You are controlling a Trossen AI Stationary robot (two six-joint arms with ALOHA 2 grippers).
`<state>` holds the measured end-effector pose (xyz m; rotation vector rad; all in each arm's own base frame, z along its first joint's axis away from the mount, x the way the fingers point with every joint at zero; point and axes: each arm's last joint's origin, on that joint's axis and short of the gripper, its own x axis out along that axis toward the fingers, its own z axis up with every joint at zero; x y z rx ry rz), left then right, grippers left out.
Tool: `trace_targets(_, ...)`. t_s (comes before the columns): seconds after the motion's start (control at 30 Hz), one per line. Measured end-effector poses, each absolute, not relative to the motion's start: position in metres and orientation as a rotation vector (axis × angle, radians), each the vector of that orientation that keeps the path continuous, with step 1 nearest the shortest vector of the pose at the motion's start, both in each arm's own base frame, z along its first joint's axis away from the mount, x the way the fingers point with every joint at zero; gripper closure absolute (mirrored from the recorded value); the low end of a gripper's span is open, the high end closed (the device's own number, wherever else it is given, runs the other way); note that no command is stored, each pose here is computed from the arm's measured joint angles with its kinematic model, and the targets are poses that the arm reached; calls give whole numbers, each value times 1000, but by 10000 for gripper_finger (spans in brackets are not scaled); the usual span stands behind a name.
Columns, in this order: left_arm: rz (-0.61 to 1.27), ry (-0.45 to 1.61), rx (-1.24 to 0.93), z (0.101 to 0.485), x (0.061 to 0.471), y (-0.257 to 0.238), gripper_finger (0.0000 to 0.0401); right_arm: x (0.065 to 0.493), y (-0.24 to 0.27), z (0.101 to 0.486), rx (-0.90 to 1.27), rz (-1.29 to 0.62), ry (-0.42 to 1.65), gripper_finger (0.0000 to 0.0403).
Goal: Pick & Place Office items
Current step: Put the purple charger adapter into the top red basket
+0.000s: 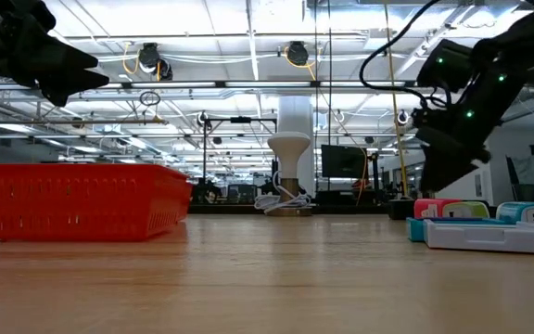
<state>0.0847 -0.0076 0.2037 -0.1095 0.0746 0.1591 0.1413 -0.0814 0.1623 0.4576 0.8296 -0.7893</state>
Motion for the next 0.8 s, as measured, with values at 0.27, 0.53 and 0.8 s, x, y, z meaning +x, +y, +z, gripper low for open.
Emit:
trace_targets(0.27,159,75,-110,204,85,-8,176,128,-76,160,637,-943,944,191)
trace_targets(0.53,159,74,-109,204,85,-8,176,138,-81,150,623,-965,972,191)
trace_targets(0.8,158,74,-109,204,85,-8,176,140,-83,139,633,-978,1053,191)
